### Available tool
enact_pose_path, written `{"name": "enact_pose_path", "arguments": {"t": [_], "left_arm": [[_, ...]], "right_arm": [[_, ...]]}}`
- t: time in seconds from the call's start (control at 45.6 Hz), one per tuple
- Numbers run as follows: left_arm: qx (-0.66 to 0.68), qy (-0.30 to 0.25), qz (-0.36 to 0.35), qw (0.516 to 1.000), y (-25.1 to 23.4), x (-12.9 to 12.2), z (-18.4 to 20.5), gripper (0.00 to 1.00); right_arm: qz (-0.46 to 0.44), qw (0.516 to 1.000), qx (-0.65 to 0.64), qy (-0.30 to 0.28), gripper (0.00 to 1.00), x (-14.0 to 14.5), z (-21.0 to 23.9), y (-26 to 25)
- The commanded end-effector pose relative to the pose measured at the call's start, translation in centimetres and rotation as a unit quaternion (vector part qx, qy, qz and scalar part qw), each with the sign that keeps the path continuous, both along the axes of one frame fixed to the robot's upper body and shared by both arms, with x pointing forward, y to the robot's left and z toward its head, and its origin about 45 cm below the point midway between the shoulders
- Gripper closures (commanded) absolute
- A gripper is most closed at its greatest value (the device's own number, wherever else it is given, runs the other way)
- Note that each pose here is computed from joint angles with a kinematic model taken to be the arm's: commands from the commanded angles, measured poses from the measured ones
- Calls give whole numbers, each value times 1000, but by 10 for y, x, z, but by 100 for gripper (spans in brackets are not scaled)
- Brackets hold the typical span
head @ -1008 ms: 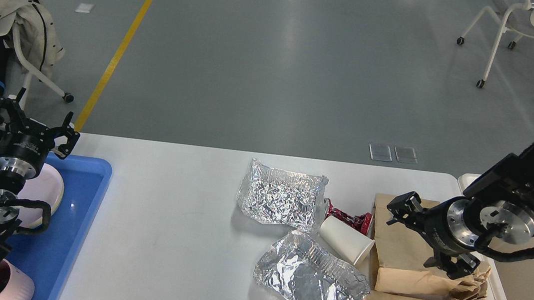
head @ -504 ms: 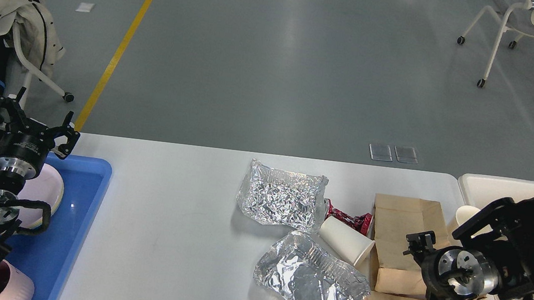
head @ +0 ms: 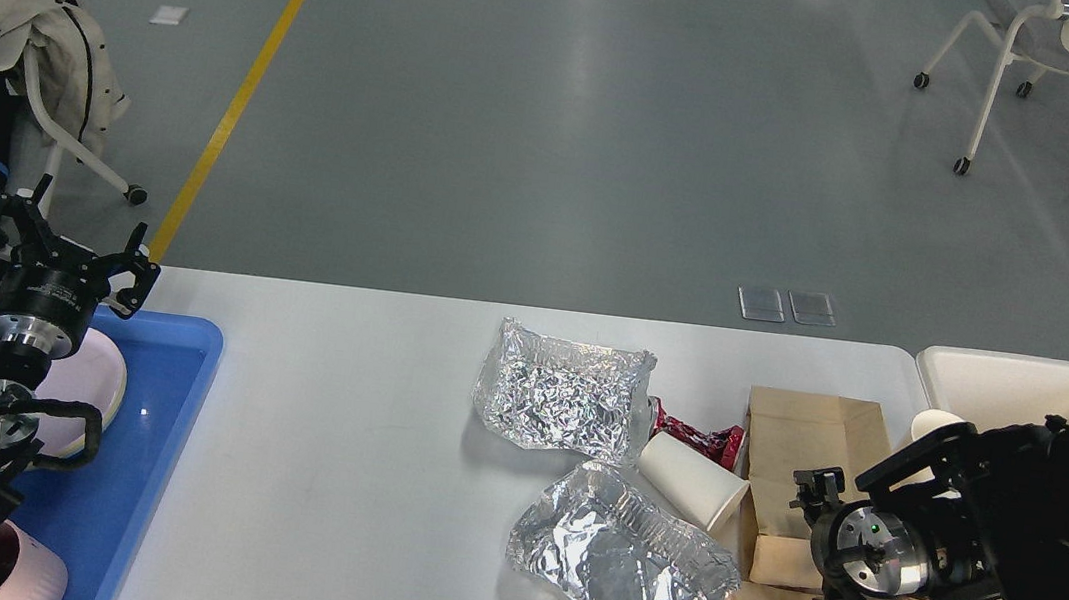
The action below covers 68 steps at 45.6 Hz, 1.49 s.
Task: Tidy desktop
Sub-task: 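Lower the right gripper onto the brown paper bag, then grasp the brown paper bag with the right gripper and lift it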
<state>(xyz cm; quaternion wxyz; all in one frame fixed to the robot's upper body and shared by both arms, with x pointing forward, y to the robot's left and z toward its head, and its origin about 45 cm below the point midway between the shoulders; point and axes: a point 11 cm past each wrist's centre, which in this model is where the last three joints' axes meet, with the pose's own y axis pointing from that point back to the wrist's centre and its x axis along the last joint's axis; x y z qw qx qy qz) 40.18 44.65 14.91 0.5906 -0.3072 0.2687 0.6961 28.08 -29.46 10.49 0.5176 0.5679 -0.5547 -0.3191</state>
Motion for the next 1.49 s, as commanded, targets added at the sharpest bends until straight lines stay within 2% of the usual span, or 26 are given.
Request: {"name": "enact_pose_path", "arguments": {"t": [0.0, 0.088, 0.263, 0.372, 0.482, 0.592, 0.635, 1.052, 1.468], "left_arm": [[0, 0, 0, 1000, 0, 0, 0, 2], [0, 0, 0, 1000, 0, 0, 0, 2], [0, 0, 0, 1000, 0, 0, 0, 2], [0, 0, 0, 1000, 0, 0, 0, 2], [0, 0, 0, 1000, 0, 0, 0, 2], [0, 0, 0, 1000, 0, 0, 0, 2], [0, 0, 0, 1000, 0, 0, 0, 2], [0, 0, 0, 1000, 0, 0, 0, 2], [0, 0, 0, 1000, 0, 0, 0, 2]], "right_arm": [[-10, 1000, -6, -16, 4, 11, 0, -4], [-19, 1000, -8, -12, 13, 8, -8, -4], [-23, 999, -37, -17, 39, 7, -21, -10], [-27, 999, -42, -20, 53, 8, -24, -10], [-27, 998, -45, -22, 73, 8, -30, -7], [-26, 998, -45, -23, 89, 8, -30, -5], [-25, 998, -44, -25, 100, 10, -28, -5], [-22, 999, -19, -31, 100, 15, -21, 16], [-12, 998, -29, -53, 100, 30, 10, -3]]}}
